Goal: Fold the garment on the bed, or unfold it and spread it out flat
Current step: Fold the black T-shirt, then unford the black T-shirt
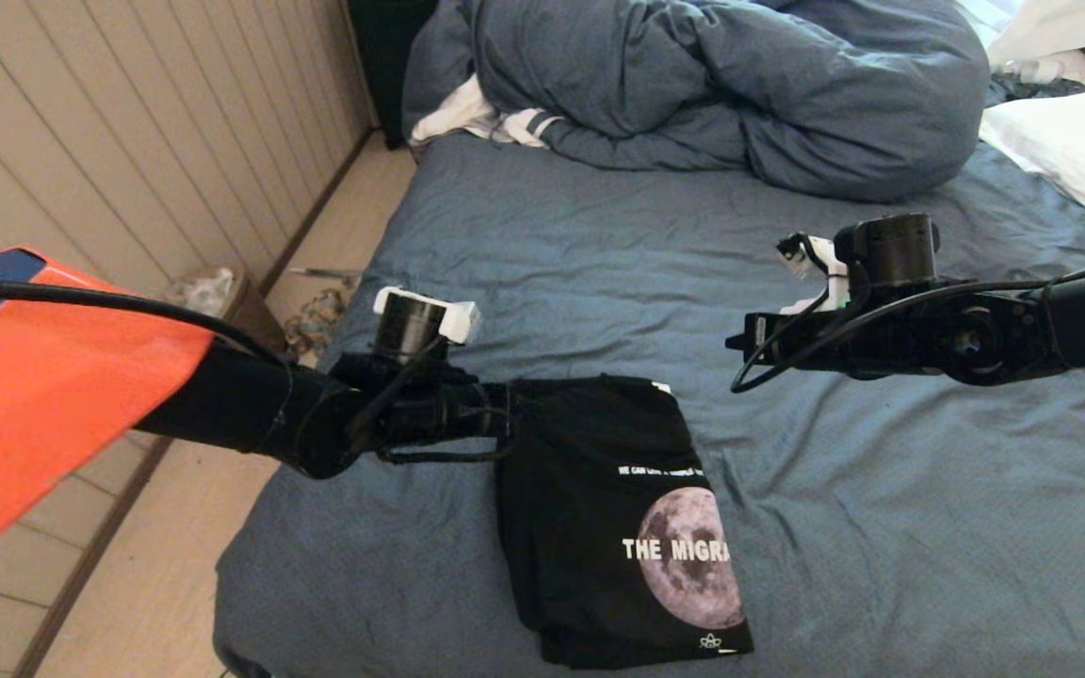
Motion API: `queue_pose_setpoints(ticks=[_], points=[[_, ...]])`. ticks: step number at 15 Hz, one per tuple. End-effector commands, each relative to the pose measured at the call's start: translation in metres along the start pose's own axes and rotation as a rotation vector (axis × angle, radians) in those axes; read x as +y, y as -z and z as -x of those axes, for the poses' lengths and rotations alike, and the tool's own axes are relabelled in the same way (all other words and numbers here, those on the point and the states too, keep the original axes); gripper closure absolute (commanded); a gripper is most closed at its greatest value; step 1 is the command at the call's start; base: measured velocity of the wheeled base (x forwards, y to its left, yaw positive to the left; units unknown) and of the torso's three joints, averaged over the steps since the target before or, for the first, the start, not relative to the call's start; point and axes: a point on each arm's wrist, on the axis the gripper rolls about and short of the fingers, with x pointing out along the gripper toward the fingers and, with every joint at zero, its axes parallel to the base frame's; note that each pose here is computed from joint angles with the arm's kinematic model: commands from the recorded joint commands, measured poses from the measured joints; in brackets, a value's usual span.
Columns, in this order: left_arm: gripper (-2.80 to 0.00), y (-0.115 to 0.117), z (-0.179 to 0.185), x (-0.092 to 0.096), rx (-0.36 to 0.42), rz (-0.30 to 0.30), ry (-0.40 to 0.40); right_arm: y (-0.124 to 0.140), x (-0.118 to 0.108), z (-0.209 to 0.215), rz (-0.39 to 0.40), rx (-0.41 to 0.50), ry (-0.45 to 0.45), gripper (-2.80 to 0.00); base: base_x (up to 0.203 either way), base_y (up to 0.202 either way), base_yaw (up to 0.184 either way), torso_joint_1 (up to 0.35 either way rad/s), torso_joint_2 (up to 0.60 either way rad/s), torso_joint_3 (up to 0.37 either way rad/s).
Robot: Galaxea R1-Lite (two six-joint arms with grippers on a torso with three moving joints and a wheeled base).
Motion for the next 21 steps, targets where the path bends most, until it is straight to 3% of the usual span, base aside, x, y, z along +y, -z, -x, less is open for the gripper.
queue_pose_setpoints(ticks=[1, 2, 3, 7, 12, 17, 21], points=[[-2.8, -0.013, 0.027, -0.002, -0.053, 0.003, 0.006, -0.002, 0.001, 0.004, 0.0, -0.005, -0.003, 0.0, 0.0, 0.0, 0.0, 0.0, 0.0, 0.0], [-2.8, -0.015, 0.04, -0.001, -0.063, 0.004, 0.002, -0.001, 0.001, 0.007, -0.001, -0.004, -0.001, 0.0, 0.0, 0.0, 0.0, 0.0, 0.0, 0.0], [0.0, -0.015, 0.054, 0.0, -0.071, 0.005, 0.0, 0.001, 0.001, 0.011, -0.004, 0.001, 0.001, 0.0, 0.0, 0.0, 0.0, 0.0, 0.0, 0.0], [0.0, -0.012, 0.118, 0.005, -0.119, 0.011, -0.02, 0.007, 0.006, 0.039, -0.005, -0.001, 0.002, 0.0, 0.0, 0.0, 0.0, 0.0, 0.0, 0.0], [0.0, -0.002, 0.216, 0.014, -0.237, 0.033, -0.072, 0.018, 0.023, 0.123, 0.012, -0.066, -0.002, 0.0, 0.0, 0.0, 0.0, 0.0, 0.0, 0.0], [0.0, 0.063, 0.329, 0.013, -0.399, 0.028, -0.199, 0.073, 0.043, 0.243, 0.033, -0.167, -0.007, 0.0, 0.0, 0.0, 0.0, 0.0, 0.0, 0.0], [0.0, 0.13, 0.389, 0.017, -0.411, 0.04, -0.352, 0.139, 0.051, 0.32, 0.042, -0.219, 0.01, 0.0, 0.0, 0.0, 0.0, 0.0, 0.0, 0.0]])
